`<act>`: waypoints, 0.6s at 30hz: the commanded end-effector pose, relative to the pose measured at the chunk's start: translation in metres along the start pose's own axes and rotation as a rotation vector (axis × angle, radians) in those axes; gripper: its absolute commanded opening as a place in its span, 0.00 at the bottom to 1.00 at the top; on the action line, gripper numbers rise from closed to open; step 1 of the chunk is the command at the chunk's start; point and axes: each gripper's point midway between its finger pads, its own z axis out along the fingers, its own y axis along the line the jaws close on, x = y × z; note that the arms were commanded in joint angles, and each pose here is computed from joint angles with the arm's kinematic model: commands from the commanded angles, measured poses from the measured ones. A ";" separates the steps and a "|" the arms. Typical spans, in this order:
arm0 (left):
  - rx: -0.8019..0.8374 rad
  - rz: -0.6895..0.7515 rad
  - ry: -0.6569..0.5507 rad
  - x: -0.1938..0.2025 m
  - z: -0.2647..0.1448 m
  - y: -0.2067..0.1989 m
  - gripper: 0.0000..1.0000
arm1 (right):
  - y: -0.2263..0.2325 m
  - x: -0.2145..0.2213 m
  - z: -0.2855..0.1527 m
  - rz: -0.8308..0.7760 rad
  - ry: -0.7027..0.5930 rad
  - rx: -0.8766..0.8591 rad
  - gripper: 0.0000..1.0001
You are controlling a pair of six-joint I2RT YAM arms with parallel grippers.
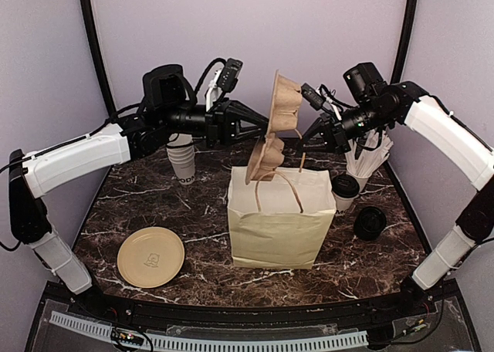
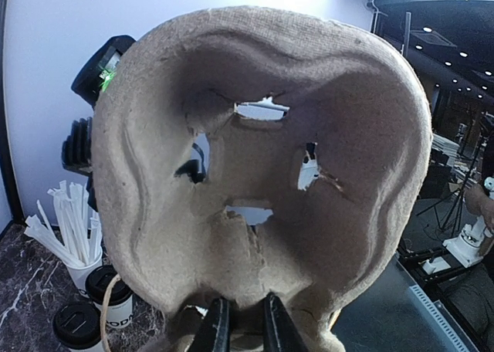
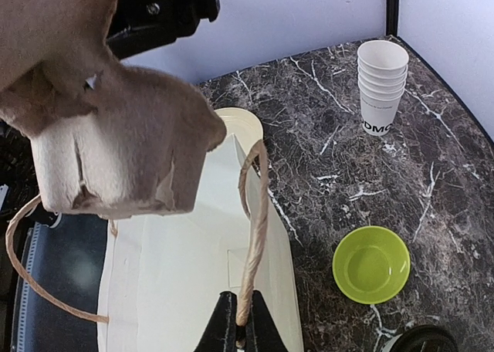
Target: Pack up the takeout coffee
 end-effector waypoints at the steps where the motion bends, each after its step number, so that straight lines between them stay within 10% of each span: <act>1: 0.078 0.081 -0.028 -0.009 0.007 -0.014 0.16 | 0.008 -0.011 -0.002 -0.021 -0.028 -0.033 0.02; 18: 0.013 0.008 0.232 0.073 0.023 -0.010 0.16 | 0.024 -0.014 -0.001 -0.020 -0.044 -0.096 0.01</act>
